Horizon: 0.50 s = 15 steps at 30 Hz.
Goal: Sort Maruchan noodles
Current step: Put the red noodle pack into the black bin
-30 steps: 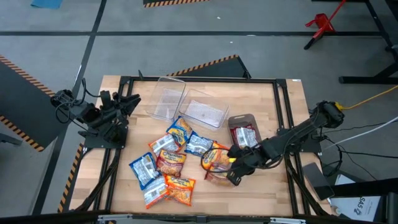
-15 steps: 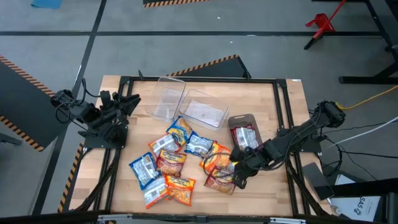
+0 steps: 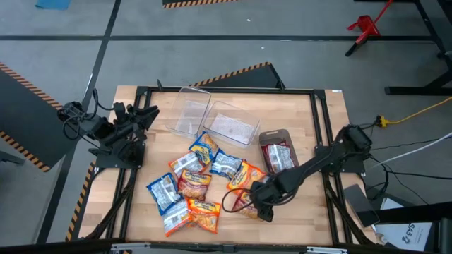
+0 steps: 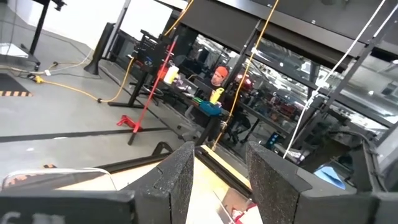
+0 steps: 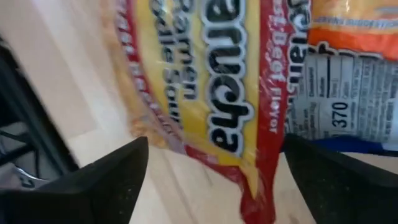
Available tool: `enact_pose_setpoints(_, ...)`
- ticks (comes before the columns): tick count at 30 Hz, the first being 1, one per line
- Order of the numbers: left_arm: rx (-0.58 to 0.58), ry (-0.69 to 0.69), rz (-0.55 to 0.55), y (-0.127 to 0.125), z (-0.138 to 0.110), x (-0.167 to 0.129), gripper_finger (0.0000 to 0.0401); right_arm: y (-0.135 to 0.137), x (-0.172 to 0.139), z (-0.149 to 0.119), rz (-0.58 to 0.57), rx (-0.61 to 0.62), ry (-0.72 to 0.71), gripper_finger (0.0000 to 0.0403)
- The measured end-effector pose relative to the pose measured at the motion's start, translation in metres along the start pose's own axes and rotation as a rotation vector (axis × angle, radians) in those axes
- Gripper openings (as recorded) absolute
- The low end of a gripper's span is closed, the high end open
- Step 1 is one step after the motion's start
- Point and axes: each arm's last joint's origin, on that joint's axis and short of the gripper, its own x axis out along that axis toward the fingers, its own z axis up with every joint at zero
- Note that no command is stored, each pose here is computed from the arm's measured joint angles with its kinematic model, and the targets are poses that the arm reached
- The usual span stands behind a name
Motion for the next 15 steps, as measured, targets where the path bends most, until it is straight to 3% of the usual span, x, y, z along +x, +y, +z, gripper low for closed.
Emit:
enact_pose_setpoints(3, 0.018, 0.0, 0.0, 0.0, 0.0001, 0.0, 0.0141, 0.0001, 0.0074, 0.0014, -0.003, -0.003, 0.012, 0.0337)
enact_pose_setpoints(6, 0.021, -0.001, 0.001, 0.0, 0.0001, 0.0, 0.0141, -0.0005, 0.0093, 0.0016, -0.013, 0.0, 0.011, 0.0288)
enact_pose_setpoints(15, 0.024, -0.001, 0.005, 0.0002, 0.0001, 0.0, 0.0141, 0.0001, 0.0093, 0.0015, -0.005, -0.024, 0.016, 0.0056)
